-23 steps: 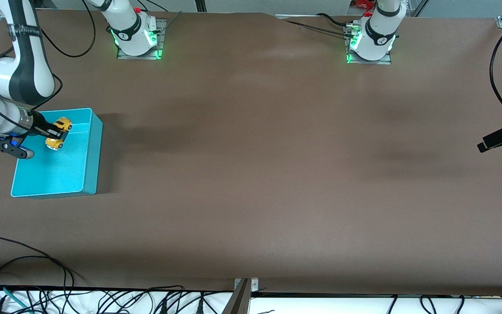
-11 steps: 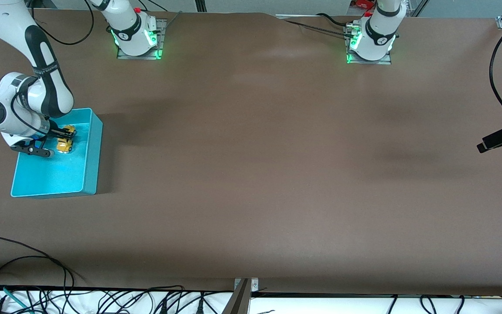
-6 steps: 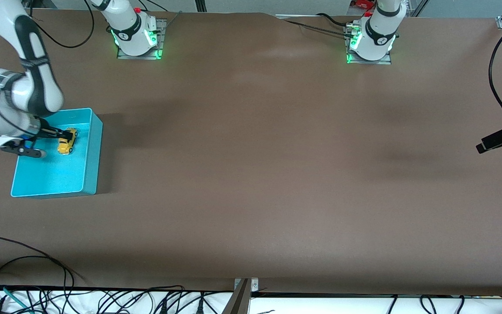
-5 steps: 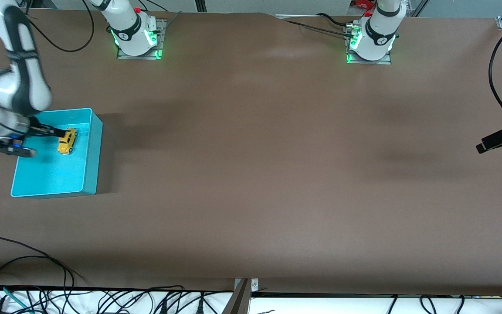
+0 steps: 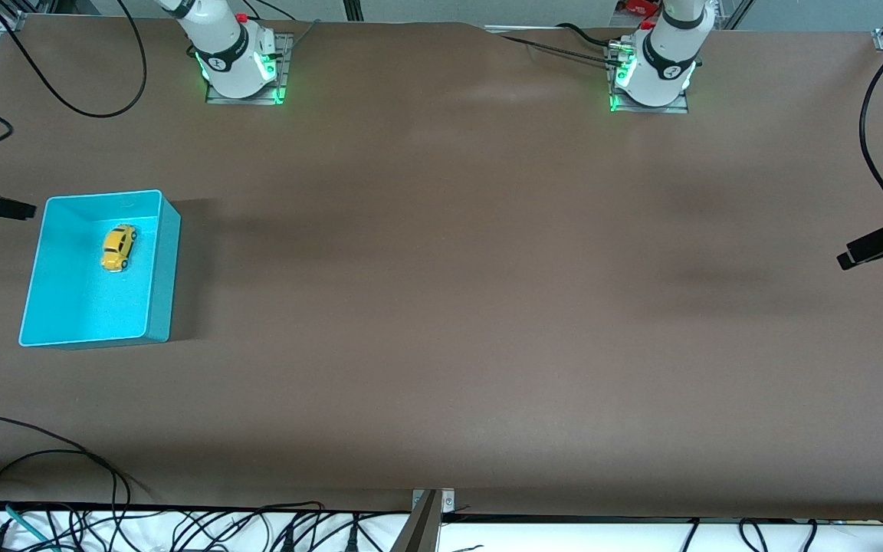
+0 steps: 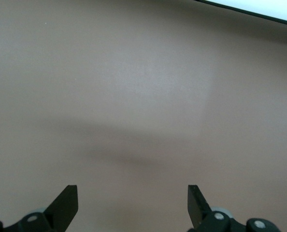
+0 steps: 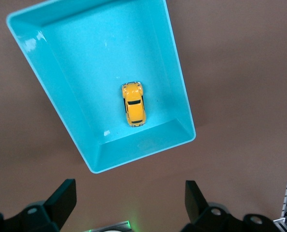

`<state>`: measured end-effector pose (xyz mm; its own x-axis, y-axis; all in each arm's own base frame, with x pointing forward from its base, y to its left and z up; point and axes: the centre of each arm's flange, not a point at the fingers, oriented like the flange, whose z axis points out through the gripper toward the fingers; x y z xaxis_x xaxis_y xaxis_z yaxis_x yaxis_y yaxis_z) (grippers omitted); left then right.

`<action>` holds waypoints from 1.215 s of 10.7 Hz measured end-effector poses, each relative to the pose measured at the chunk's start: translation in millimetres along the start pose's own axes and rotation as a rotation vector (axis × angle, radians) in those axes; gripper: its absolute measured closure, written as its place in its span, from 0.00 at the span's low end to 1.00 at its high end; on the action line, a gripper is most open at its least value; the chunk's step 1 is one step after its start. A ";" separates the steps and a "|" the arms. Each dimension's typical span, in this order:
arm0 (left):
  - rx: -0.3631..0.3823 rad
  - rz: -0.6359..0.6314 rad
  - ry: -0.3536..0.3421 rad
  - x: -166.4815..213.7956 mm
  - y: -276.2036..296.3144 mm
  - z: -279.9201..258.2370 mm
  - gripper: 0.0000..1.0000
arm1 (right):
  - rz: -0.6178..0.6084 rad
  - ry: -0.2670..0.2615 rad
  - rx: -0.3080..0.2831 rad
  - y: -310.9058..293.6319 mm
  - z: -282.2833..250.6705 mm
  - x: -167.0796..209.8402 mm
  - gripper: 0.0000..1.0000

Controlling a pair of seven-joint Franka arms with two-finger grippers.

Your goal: Wind up and store yellow beetle car

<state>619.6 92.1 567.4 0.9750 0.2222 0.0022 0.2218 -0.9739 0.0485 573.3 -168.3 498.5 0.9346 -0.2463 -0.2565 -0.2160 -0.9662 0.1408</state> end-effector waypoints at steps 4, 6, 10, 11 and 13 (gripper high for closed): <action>-0.001 0.001 0.001 0.0 0.6 -0.4 0.00 | -0.160 0.096 0.056 -76.1 -69.6 -17.6 0.00; -0.001 0.001 0.001 0.1 0.5 -0.5 0.00 | -0.235 0.144 0.067 -115.6 -90.6 -32.9 0.00; -0.001 0.001 0.002 0.1 0.5 -0.7 0.00 | -0.215 0.225 0.091 -156.8 -115.1 -55.0 0.00; -0.001 0.001 0.002 0.1 0.4 -0.7 0.00 | -0.213 0.237 0.094 -157.2 -112.3 -57.9 0.00; -0.001 0.023 0.002 0.1 0.6 -0.7 0.00 | -0.207 0.238 0.097 -152.7 -99.6 -62.6 0.00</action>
<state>619.9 91.6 568.2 0.9798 0.2000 0.0051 0.1995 -0.9787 0.0491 576.0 2.3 588.3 0.9988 -0.0304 -0.0383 -0.0299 -0.9995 0.0139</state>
